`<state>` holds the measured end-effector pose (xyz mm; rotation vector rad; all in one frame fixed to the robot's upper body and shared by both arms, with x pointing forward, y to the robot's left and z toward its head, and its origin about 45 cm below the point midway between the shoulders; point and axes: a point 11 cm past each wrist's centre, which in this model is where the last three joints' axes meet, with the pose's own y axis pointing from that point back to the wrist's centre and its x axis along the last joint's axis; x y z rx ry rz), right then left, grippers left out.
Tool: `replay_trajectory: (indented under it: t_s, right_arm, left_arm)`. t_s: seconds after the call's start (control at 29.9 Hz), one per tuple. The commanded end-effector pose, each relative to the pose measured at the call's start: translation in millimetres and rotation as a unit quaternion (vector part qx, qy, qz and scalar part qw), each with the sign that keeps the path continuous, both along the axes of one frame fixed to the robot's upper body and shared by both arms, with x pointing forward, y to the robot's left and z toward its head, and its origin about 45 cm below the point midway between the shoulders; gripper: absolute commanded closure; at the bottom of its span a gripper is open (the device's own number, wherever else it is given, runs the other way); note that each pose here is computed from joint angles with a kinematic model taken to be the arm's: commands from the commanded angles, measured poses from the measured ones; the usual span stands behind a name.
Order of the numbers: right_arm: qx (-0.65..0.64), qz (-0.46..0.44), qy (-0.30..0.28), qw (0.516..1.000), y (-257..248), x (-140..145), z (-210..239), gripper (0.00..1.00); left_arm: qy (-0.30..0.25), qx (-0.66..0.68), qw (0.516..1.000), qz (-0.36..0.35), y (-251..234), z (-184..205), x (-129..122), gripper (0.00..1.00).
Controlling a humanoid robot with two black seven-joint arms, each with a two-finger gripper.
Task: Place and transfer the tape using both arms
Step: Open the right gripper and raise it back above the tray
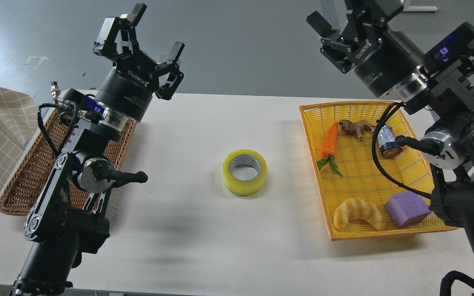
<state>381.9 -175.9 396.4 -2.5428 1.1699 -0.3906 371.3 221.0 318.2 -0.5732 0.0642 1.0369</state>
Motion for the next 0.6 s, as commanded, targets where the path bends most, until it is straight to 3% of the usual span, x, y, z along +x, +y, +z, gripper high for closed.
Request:
replay_trajectory:
  t_s: [0.0,0.57]
  right_arm:
    - [0.079,0.011,0.001,0.997,-14,-3,9,0.00]
    - [0.124,0.007,0.039,0.992,-4,-8,-18,0.00]
  left_arm:
    - [-0.002,-0.002,1.000,0.007,-1,5,3,0.02]
    - [-0.020,-0.033,0.999,0.000,-10,14,-5,0.02]
